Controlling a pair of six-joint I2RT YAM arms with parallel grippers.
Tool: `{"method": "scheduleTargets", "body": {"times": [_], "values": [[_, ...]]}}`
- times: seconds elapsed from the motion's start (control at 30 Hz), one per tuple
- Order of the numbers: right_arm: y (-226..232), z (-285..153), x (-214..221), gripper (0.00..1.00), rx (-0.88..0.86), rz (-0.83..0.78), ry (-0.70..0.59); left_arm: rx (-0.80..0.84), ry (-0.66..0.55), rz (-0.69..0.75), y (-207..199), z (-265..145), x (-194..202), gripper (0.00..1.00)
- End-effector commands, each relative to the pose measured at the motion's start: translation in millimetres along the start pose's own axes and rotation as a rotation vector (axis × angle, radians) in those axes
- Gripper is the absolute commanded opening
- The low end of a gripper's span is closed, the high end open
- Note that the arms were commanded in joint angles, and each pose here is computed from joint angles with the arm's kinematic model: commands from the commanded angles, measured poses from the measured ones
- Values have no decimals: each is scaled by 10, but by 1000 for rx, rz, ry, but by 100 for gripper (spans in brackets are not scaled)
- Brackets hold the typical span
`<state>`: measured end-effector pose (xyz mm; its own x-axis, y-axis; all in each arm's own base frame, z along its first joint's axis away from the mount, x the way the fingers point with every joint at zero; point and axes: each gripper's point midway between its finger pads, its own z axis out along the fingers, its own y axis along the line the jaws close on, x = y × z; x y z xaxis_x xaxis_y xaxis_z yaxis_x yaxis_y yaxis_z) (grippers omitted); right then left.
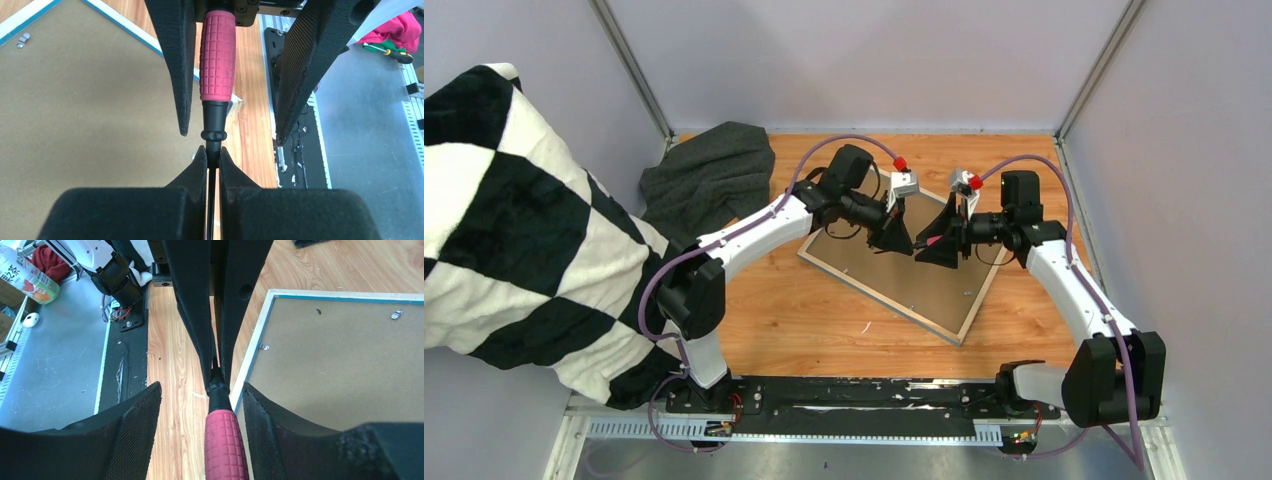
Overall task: Take the photo out of the frame
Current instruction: Adjust the screwdriver.
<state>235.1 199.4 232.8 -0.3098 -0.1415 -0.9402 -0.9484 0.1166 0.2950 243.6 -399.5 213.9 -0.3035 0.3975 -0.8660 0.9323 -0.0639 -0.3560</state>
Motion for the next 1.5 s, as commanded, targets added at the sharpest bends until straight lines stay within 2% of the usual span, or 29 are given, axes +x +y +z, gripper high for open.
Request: {"method": "scheduleTargets", "body": {"times": [0.0,0.23,0.33,0.47,0.6,0.77,0.8,0.83,0.87,1.07,1.1,1.17,1.27,1.47], "values": [[64,18,-52,62,-23,-35,-11,-21,-65,36,-5,-91,-204,0],[41,25,-24,61,-22,-28,-8,-16,-73,30,1,-88,-213,0],[47,27,-31,57,-23,-33,-9,-17,-69,25,18,-77,-191,0],[55,37,-36,41,-25,-29,-7,-16,-64,15,39,-60,-174,0],[37,67,3,14,-15,-33,8,-17,-69,10,50,-52,-190,0],[13,76,19,0,-4,-34,16,-22,-70,8,55,-71,-225,1],[6,71,9,0,3,-35,17,-26,-68,6,66,-86,-229,8],[-3,67,3,0,10,-34,18,-42,-66,3,90,-117,-234,23],[-11,61,-6,0,20,-35,19,-59,-66,4,119,-159,-242,32],[-194,-45,-77,0,184,-26,44,-242,-75,74,328,-668,-264,68],[-249,-78,-95,0,225,-18,48,-300,-55,106,373,-775,-234,82],[-363,-161,-133,0,318,-5,54,-413,12,172,455,-967,-74,96],[-517,-340,-208,0,469,-26,58,-560,118,260,508,-1237,229,100],[-738,-797,-449,0,759,-118,41,-771,323,302,651,-1600,1005,100]]}}
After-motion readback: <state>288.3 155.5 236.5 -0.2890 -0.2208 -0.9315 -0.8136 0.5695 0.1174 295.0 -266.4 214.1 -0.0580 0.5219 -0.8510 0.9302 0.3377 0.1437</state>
